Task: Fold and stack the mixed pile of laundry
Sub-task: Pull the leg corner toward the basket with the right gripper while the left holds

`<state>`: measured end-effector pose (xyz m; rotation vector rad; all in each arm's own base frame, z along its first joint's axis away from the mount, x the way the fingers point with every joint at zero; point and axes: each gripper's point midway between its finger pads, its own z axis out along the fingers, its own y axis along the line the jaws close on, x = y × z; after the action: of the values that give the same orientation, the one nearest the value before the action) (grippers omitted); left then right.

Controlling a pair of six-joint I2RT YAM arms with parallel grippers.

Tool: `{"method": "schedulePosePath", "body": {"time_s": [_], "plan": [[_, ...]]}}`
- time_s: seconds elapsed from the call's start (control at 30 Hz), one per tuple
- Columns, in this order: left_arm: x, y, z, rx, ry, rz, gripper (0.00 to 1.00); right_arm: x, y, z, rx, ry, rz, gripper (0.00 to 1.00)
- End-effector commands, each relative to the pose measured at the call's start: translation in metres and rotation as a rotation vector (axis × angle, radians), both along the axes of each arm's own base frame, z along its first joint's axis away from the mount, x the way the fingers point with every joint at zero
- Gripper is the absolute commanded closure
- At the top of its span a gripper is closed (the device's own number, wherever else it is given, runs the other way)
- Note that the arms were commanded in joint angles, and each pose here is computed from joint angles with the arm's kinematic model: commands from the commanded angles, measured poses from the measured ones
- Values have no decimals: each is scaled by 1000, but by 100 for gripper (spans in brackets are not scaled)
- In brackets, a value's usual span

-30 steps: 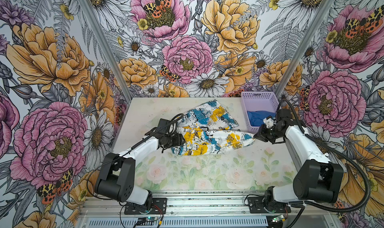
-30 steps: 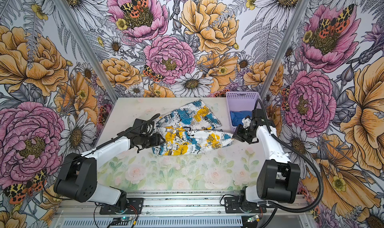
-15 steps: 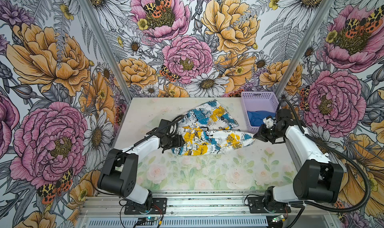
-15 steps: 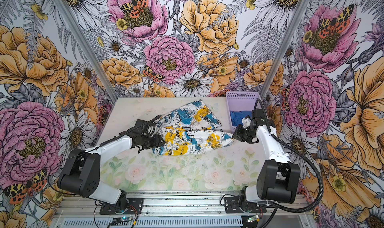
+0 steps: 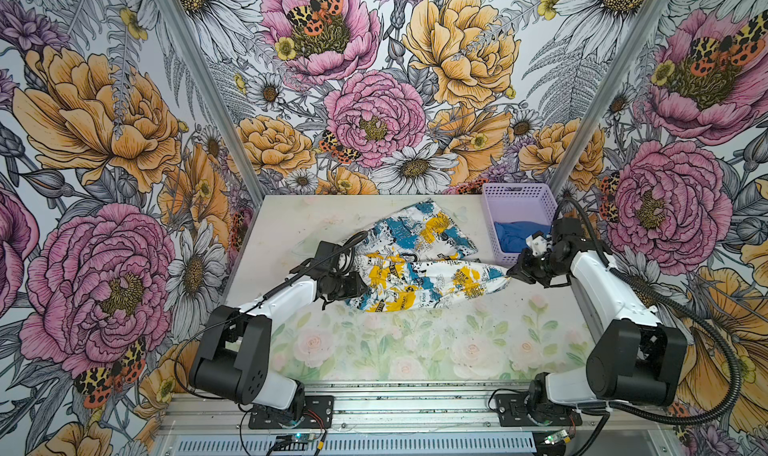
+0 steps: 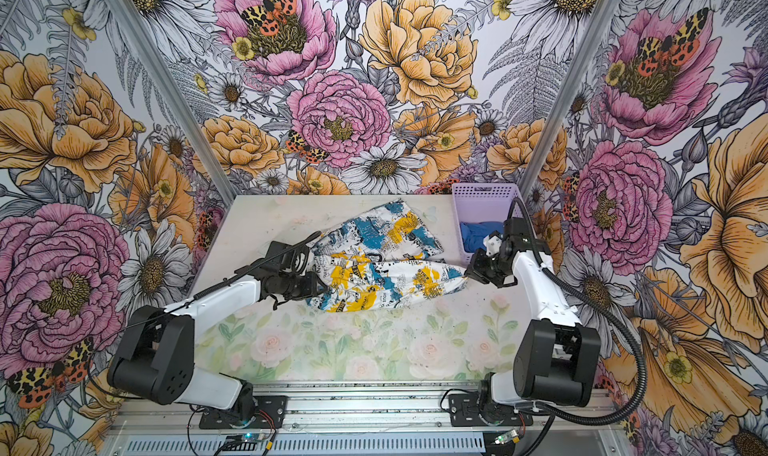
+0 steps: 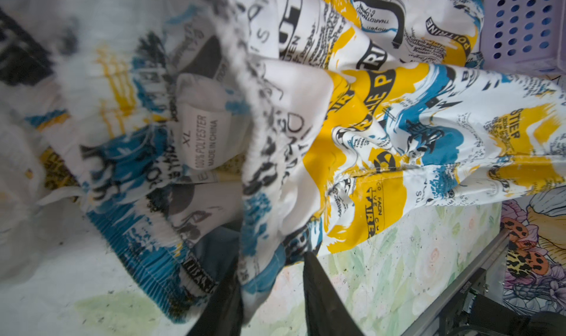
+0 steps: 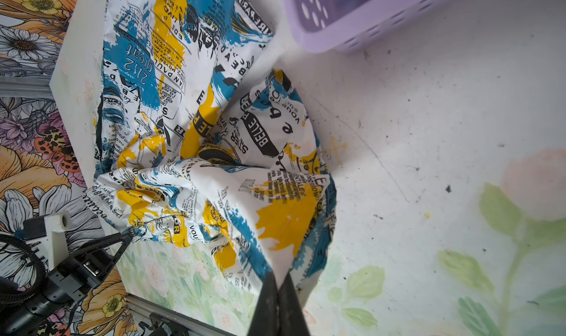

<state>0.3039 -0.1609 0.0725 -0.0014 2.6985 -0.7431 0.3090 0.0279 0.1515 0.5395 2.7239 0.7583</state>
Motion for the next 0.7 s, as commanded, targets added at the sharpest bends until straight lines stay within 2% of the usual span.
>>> {"method": "schedulePosePath", "body": {"time_s": [0.0, 0.13, 0.23, 0.3, 0.5, 0.67], "plan": [[1, -13, 10, -52, -41, -45, 69, 8, 1, 3, -4, -30, 16, 100], [5, -18, 8, -63, -41, -50, 78, 10, 1, 3, -3, -30, 14, 100], [8, -19, 12, -74, -48, -33, 94, 13, 0, 8, -3, -44, 15, 100], [8, -16, 22, -85, -65, -9, 100, 14, 0, 16, -4, -62, 8, 100], [-8, 0, 72, -101, -140, 112, 100, 12, -1, 45, -15, -119, -20, 100], [-34, 3, 118, -141, -211, 184, 100, 11, -8, 82, -51, -201, -64, 100]]}}
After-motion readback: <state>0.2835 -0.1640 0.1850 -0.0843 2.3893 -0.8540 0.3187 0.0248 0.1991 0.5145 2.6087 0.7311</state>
